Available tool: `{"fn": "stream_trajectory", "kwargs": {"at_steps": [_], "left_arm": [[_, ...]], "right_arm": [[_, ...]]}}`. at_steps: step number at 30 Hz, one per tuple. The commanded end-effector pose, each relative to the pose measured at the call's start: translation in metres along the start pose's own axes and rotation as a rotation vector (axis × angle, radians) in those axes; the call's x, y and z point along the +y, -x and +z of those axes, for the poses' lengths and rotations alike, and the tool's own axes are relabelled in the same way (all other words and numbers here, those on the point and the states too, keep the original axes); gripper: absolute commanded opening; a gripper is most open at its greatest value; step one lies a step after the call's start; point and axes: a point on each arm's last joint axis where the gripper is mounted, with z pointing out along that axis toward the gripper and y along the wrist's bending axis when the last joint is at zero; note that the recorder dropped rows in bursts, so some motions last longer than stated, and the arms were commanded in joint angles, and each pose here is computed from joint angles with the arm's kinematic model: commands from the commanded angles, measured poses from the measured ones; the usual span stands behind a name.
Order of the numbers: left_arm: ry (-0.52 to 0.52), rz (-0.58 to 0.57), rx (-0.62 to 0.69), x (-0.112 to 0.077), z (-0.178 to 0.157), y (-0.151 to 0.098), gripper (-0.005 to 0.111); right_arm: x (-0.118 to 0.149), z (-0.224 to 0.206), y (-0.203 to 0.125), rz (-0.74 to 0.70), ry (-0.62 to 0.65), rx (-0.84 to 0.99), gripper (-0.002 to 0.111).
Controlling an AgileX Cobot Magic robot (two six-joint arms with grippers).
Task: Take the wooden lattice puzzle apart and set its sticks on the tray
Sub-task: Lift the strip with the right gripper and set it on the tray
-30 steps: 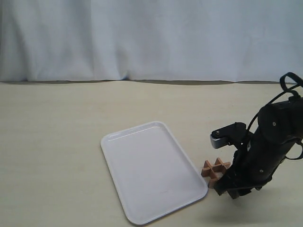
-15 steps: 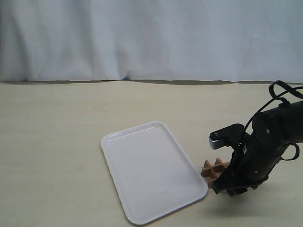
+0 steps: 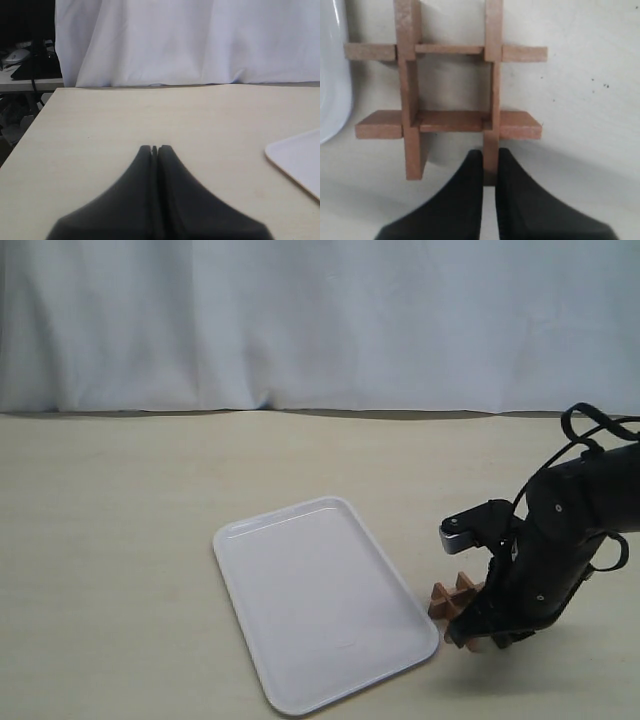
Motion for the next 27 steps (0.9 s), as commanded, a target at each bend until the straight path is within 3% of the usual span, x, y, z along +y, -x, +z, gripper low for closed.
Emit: {"fn": "stream_trajectory", "kwargs": {"at_steps": [1, 4, 12, 17, 20, 27], "left_arm": [[0.001, -0.001, -0.009, 0.0, 0.0, 0.0, 0.0], [0.001, -0.001, -0.009, 0.0, 0.0, 0.0, 0.0], [0.001, -0.001, -0.005, 0.0, 0.0, 0.0, 0.0], [0.001, -0.001, -0.007, 0.0, 0.0, 0.0, 0.0], [0.001, -0.001, -0.007, 0.0, 0.0, 0.0, 0.0], [0.001, -0.001, -0.007, 0.0, 0.0, 0.0, 0.0]], "right_arm": [[-0.001, -0.004, 0.002, -0.001, -0.004, 0.024, 0.005], [-0.002, -0.011, 0.004, 0.001, -0.007, 0.029, 0.005], [0.003, -0.063, 0.008, 0.017, 0.062, -0.186, 0.005], [0.044, -0.085, 0.017, -0.121, 0.111, -0.321, 0.005], [0.083, -0.092, 0.031, -0.227, 0.142, -0.357, 0.005], [0.138, -0.084, 0.076, -0.314, 0.184, -0.371, 0.005]]}}
